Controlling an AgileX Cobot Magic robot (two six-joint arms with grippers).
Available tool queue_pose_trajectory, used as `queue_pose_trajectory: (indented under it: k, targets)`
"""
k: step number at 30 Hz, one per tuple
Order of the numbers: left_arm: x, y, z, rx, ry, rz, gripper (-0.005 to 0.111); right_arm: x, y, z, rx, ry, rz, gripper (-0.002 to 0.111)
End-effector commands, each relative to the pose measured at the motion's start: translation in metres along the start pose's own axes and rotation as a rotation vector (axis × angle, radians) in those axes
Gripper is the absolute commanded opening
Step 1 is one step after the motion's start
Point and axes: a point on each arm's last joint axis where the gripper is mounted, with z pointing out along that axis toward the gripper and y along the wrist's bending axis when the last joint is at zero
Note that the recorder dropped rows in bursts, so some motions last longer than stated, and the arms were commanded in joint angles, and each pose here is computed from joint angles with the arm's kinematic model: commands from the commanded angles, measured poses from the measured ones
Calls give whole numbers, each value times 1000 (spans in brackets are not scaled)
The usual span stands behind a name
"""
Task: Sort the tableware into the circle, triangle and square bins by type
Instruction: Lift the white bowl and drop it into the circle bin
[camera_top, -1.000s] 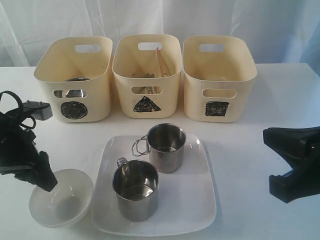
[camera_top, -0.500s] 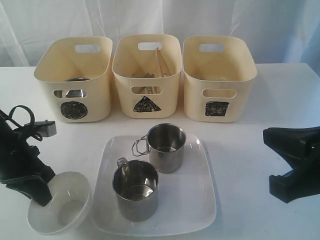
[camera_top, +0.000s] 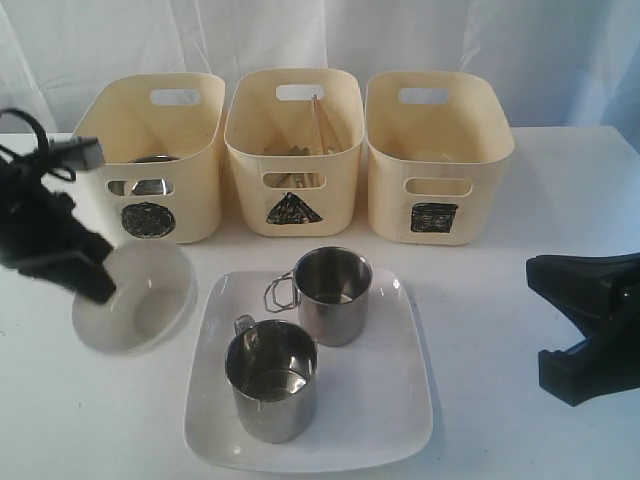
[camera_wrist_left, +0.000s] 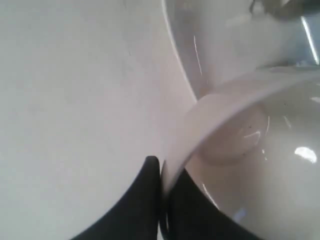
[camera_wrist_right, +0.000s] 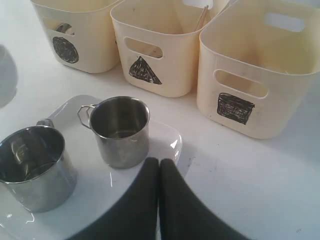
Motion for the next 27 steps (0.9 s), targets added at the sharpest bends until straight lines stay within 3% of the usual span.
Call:
queue_pose_trajectory:
  k: [1,6,9,18,23,27]
  targets:
    - [-40,-5,-47,-129,-271,12,0,0,0,0,5,-11,3,0]
    - [-79,12,-82,-340,-467,-33,0,0,0,0,5,-11,3,0]
    - [-98,25,-90,-394,-506,-51,0,0,0,0,5,-11,3,0]
    - [-138,72,-74,-383,-501,-165,0,0,0,0,4,-10,3,0]
    - [-148,96,-35,-350,-410,-218,0,0,0,0,4,-10,3,0]
    - [-145,103,-8,-283,-316,-263,3,0,0,0,4,-10,3,0]
